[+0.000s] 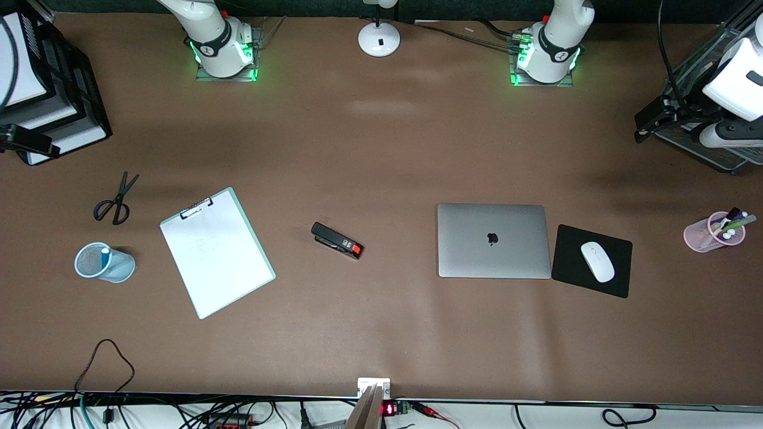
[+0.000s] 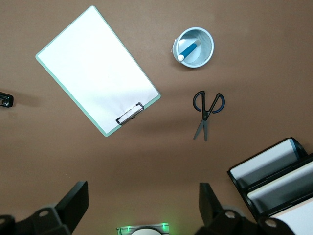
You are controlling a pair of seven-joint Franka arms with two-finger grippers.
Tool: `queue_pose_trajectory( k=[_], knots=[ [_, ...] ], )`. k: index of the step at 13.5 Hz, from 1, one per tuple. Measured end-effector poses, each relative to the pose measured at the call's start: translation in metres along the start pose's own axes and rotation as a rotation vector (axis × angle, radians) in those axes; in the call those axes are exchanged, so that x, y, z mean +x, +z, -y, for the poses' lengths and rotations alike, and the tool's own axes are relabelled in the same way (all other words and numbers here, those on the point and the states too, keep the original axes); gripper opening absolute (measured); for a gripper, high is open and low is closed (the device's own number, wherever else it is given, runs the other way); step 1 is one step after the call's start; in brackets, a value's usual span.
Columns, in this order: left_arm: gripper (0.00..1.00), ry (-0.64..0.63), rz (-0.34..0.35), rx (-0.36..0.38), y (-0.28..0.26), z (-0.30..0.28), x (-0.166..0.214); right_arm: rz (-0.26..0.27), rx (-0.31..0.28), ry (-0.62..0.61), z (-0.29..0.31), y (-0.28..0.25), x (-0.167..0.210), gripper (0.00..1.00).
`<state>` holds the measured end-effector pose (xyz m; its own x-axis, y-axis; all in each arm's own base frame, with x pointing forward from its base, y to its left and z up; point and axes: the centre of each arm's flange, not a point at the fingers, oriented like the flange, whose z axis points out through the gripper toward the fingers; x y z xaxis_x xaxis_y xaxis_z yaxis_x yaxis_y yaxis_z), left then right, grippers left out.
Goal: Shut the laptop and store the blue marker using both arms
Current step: 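Open the right gripper and withdraw it from the cup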
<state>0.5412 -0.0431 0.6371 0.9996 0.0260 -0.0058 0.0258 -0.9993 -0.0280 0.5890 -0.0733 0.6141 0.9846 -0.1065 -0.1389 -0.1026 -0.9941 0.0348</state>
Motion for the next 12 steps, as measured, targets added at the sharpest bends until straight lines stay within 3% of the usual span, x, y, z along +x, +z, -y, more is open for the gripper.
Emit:
queue_pose_trajectory(
  k=[4, 8, 12],
  knots=[
    [1.0, 0.0, 0.0, 0.0, 0.0, 0.0, 0.0, -0.045, 0.008, -0.018, 0.007, 0.009, -0.007, 1.0],
    [1.0, 0.001, 0.002, 0.0, 0.0, 0.0, 0.0, -0.045, 0.022, -0.022, 0.005, 0.008, -0.037, 1.0],
    [1.0, 0.004, -0.003, 0.0, -0.003, -0.002, -0.002, -0.051, 0.023, -0.026, 0.006, 0.004, -0.041, 1.0]
  ],
)
